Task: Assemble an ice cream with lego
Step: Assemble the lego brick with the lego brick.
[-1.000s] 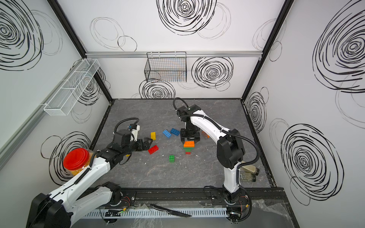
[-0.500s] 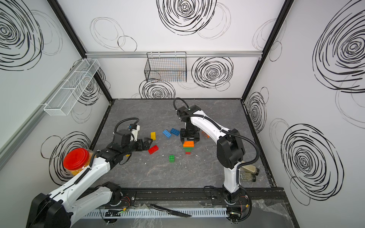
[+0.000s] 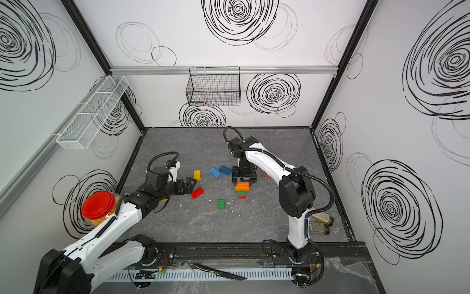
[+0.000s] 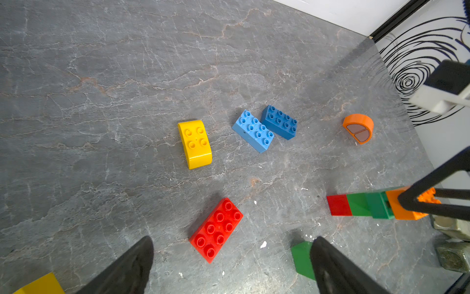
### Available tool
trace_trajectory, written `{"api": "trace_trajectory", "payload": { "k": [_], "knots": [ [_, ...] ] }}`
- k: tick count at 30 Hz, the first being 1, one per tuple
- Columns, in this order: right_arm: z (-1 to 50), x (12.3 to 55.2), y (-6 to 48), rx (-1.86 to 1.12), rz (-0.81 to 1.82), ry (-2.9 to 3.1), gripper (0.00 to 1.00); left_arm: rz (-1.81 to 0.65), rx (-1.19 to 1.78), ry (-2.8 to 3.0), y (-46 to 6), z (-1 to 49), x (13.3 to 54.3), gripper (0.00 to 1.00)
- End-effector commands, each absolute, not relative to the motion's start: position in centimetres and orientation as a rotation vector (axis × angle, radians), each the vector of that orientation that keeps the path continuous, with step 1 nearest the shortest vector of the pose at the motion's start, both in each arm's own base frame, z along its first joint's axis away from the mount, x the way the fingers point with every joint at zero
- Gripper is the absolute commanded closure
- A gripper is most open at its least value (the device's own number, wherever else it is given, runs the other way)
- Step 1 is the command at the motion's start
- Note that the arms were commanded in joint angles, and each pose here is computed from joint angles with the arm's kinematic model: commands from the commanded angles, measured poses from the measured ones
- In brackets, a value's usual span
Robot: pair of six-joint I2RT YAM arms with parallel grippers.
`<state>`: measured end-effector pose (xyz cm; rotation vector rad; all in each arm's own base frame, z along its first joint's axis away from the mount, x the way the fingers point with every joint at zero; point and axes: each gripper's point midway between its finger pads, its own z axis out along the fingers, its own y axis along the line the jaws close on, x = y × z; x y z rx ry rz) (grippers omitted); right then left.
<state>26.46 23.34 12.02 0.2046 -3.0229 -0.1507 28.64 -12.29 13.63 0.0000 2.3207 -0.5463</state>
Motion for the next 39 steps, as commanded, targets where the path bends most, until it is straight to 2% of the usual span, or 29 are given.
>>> {"api": "trace_trajectory", "payload": {
  "k": [1, 26, 39],
  "knots": [
    [10.5, 25.6, 22.5, 0.203, -0.058, -2.985, 0.45, -0.542, 0.009, 2.286, -12.2, 14.8, 29.2, 0.01],
    [13.7, 26.4, 22.7, 0.174, -0.101, -3.042, 0.46, -0.543, 0.009, 2.284, -12.2, 14.8, 29.1, 0.01],
    [12.7, 26.3, 23.1, 0.194, -0.082, -3.034, 0.46, -0.541, 0.009, 2.282, -12.2, 14.9, 29.1, 0.01]
  ]
}}
